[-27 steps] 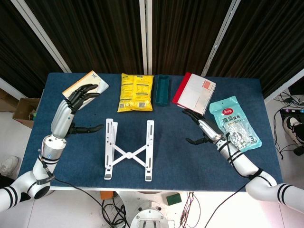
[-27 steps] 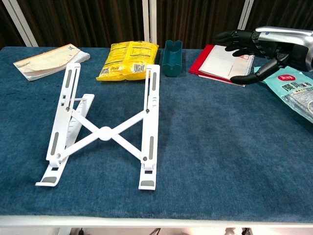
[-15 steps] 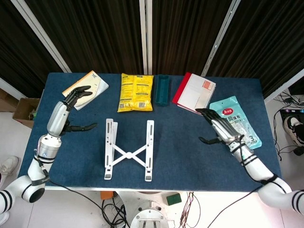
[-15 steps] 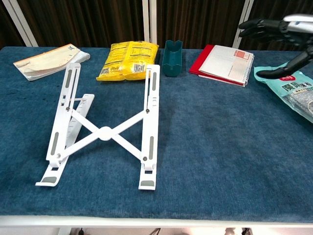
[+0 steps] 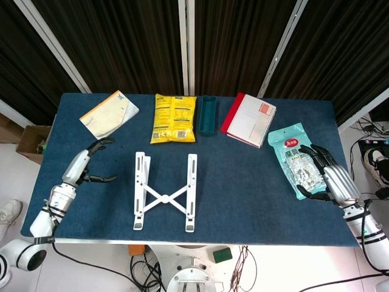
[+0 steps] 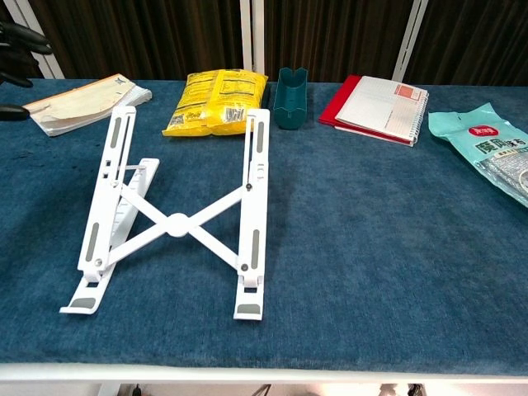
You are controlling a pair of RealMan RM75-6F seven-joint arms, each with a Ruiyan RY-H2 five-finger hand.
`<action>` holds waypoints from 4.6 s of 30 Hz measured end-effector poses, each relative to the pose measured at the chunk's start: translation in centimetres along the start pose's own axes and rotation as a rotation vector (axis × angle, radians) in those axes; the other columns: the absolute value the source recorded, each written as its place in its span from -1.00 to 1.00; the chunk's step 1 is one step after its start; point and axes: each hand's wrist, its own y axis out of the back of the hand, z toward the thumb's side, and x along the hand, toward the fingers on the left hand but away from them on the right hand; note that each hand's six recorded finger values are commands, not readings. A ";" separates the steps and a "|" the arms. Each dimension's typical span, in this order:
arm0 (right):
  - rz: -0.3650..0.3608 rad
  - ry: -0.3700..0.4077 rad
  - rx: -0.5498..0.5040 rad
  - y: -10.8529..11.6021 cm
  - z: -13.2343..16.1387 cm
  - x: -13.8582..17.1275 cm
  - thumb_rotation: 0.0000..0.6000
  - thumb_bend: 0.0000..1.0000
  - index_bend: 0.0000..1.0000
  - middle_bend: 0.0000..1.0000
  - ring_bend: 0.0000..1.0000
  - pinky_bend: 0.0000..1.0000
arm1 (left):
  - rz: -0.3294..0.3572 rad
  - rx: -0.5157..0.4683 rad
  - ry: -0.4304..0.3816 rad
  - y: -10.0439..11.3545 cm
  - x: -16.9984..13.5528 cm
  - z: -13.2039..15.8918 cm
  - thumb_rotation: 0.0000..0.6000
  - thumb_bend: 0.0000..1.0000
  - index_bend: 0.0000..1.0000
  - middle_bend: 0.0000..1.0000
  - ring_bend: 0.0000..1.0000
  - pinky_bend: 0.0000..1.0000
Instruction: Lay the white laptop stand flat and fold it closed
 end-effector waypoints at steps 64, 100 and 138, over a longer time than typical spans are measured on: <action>0.584 0.144 -0.983 -11.5 9.7 -7.2 1.00 -0.45 -0.95 -0.55 -0.91 -0.91 | -0.269 -0.596 -0.239 -4.8 -6.3 6.5 1.00 -1.00 -0.57 -0.04 -0.10 0.11; 0.817 0.052 -1.498 -22.7 14.5 -4.9 1.00 -0.35 -0.71 -0.46 -0.86 -0.79 | -0.136 -0.542 -0.217 -2.9 -6.4 4.8 1.00 -1.00 -0.56 -0.32 -0.36 -0.16; 0.821 -0.006 -1.471 -23.7 14.4 -4.0 1.00 -0.33 -0.70 -0.44 -0.86 -0.77 | -0.215 -0.784 -0.333 -1.4 -6.6 5.3 0.44 -1.00 -0.59 -0.53 -0.63 -0.39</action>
